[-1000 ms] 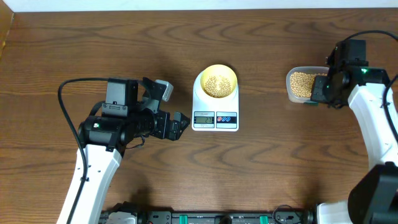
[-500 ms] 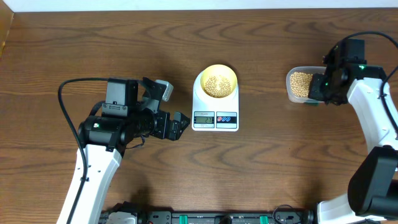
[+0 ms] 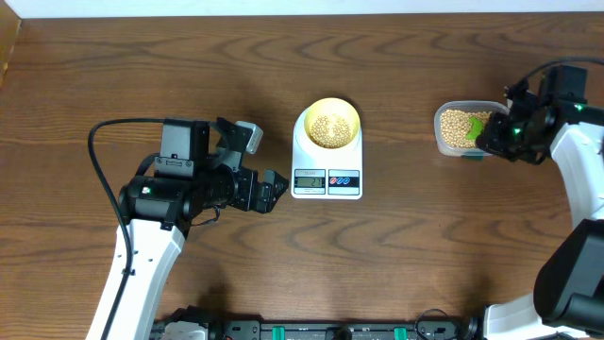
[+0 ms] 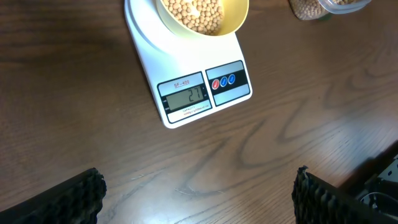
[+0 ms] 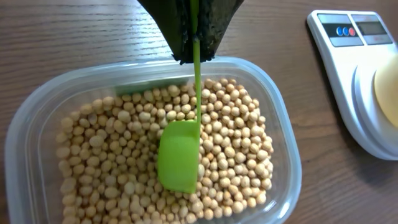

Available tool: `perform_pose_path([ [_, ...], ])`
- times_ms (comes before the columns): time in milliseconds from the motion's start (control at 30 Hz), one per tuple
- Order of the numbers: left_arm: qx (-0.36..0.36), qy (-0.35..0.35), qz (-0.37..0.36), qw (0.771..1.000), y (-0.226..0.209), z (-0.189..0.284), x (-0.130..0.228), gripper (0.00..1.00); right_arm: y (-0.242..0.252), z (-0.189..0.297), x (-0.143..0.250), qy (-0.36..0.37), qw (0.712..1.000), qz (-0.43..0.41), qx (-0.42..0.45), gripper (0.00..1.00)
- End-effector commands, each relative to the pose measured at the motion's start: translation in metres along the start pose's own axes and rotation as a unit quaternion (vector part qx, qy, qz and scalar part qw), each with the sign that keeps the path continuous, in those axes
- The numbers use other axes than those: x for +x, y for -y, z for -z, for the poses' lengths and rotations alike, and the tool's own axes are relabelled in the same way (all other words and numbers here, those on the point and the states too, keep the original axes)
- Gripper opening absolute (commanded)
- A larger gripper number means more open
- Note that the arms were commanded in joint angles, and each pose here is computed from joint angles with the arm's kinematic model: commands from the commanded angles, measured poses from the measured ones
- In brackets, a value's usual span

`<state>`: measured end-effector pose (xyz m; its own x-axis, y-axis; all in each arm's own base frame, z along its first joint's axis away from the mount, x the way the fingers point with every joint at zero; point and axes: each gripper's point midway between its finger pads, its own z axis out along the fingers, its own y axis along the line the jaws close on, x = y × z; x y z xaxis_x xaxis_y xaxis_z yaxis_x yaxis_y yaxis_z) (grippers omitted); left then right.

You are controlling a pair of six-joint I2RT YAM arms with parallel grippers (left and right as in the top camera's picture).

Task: Scoop item into bowl and weigh 50g on scale
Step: 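Lower the green scoop into the soybeans and push through them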

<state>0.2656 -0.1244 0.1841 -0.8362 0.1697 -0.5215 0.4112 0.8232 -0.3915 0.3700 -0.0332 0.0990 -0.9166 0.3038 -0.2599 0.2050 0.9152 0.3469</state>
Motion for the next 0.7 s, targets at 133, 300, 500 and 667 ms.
perform_pose_path([
  [133, 0.009, 0.000, -0.009, 1.000, 0.003, 0.000, 0.000, 0.98, -0.003, -0.005, 0.012, -0.013, 0.997, -0.004, -0.071, 0.01],
  [300, 0.009, 0.000, -0.009, 1.000, 0.003, 0.000, 0.000, 0.98, -0.007, -0.005, 0.015, -0.014, 0.996, 0.000, -0.093, 0.01],
  [500, 0.009, 0.000, -0.009, 1.000, 0.003, 0.000, 0.000, 0.98, -0.011, -0.008, 0.018, -0.016, 0.994, -0.002, -0.107, 0.01],
  [667, 0.009, 0.000, -0.009, 1.000, 0.003, 0.000, 0.000, 0.98, -0.016, -0.007, 0.016, -0.011, 0.992, 0.001, -0.124, 0.01],
])
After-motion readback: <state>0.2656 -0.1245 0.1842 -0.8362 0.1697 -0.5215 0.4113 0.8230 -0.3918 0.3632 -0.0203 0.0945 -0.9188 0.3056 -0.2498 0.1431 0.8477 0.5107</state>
